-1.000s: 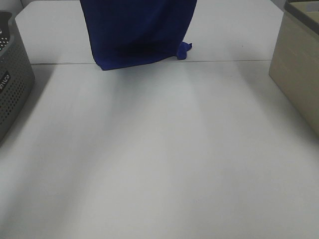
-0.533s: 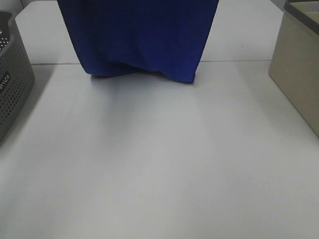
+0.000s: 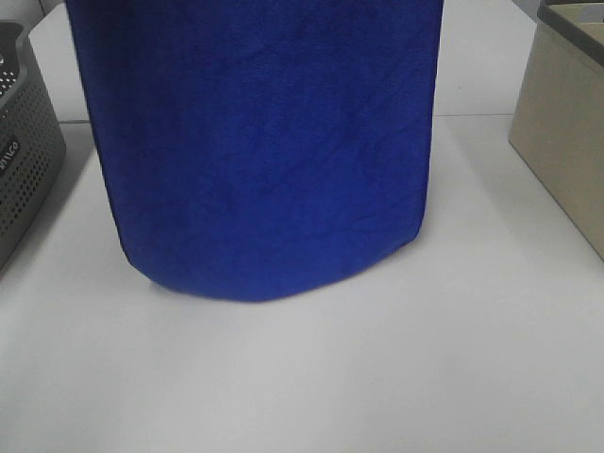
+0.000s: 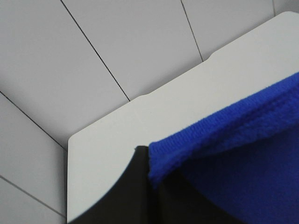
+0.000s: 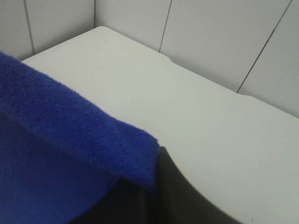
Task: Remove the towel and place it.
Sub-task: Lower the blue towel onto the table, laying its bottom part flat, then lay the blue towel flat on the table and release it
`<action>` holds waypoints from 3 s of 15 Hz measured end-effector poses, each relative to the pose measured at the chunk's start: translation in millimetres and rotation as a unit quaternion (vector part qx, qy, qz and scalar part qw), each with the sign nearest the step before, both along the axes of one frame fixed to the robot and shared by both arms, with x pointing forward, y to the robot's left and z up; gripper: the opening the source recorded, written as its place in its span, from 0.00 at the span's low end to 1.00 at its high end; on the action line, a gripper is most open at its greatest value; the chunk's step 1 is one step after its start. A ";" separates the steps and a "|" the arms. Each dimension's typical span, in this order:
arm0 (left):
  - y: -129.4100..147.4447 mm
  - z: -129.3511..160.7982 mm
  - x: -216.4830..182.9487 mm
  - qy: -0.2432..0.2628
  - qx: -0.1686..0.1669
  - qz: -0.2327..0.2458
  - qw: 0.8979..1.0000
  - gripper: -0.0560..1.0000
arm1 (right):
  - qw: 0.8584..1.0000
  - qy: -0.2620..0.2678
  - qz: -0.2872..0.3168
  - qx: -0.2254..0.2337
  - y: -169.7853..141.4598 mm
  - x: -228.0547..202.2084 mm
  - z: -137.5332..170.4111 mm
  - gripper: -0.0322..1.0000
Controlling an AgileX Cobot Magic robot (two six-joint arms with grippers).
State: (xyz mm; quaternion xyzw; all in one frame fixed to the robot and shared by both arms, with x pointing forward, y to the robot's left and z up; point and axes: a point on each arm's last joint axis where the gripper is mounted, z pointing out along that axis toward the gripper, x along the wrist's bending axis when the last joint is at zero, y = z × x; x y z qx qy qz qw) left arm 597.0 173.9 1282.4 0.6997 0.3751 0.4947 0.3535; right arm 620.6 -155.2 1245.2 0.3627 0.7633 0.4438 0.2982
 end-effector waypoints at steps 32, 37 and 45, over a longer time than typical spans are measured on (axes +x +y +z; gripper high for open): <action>-8.9 -165.6 -2.7 0.446 0.001 -0.025 0.894 0.05 | 0.906 0.416 0.012 -0.079 -5.9 -15.2 -152.6 0.03; 1.2 -198.7 -61.6 0.530 -0.029 -0.037 0.847 0.05 | 0.864 0.498 0.002 -0.077 -16.1 -61.8 -184.2 0.03; 11.8 -235.5 -129.8 0.607 -0.089 -0.032 0.789 0.05 | 0.796 0.602 -0.023 -0.061 -27.1 -127.1 -224.8 0.03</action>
